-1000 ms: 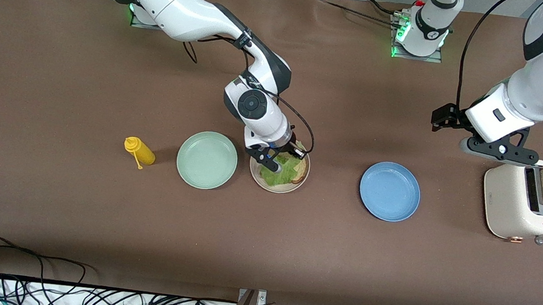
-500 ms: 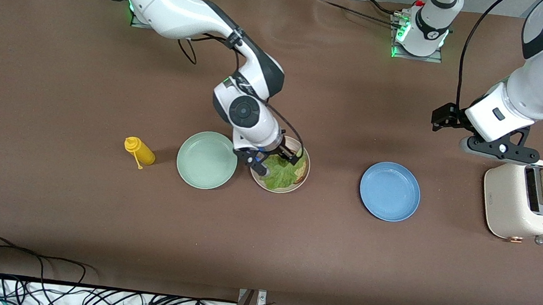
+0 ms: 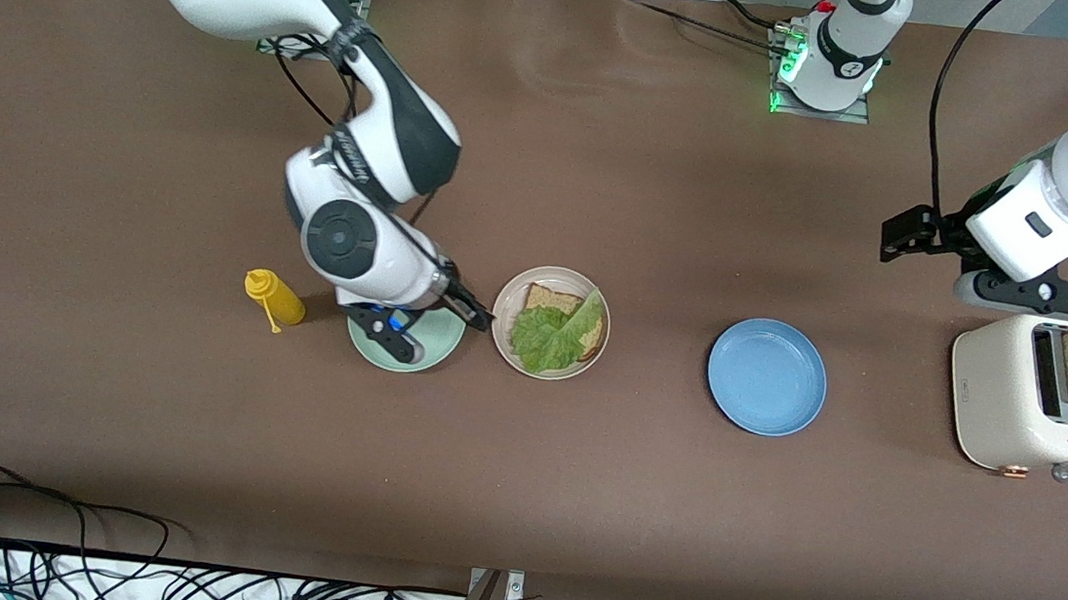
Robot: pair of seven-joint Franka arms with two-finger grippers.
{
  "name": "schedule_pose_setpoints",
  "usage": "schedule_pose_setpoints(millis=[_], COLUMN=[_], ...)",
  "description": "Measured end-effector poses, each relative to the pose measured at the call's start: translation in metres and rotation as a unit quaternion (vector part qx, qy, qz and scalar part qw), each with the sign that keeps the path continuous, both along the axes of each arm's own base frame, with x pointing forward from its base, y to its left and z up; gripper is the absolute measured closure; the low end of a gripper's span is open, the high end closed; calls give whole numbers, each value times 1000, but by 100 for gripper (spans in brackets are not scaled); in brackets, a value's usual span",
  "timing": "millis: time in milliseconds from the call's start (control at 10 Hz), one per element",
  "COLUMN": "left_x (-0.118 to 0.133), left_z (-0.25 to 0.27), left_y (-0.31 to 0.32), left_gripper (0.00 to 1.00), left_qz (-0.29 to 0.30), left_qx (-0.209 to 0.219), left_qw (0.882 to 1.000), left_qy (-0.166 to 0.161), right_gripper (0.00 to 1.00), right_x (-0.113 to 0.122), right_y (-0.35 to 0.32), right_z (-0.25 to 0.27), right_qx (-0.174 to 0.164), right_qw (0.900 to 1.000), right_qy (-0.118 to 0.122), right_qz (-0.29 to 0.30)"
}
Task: Make sandwich on beige plate with both arms
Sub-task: 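Open the right gripper and draw it back from the beige plate, then reach the right gripper to the yellow mustard bottle and grasp it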
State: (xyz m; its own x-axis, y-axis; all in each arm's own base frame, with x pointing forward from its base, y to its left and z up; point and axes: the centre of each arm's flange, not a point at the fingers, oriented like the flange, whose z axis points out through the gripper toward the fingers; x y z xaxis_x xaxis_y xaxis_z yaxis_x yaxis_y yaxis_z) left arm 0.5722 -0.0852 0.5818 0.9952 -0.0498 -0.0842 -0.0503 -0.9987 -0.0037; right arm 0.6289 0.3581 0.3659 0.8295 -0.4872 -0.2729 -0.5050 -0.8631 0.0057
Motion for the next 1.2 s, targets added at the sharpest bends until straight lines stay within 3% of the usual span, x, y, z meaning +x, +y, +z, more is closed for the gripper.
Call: schedule_pose_setpoints(millis=[300,600,800,1200], left_x=[-26,-36,-36,-37], left_z=[6,1,0,1], left_y=[-15,-13,-13,-19], left_gripper=[0,0,0,0], left_qz=[-14,-13,-13,-19], left_qx=[12,14,14,13], left_qw=[1000,1000,1000,1000], left_qy=[-7,-6,-7,-12], right_gripper=[0,0,0,0], right_x=[5,14,18,17], right_y=[-83,-179,-236,-283], right_z=[54,77,86,89], right_qx=[-11,8,30,41], right_qw=[997,988,982,966], right_qy=[33,66,67,48], right_qz=[71,138,176,249])
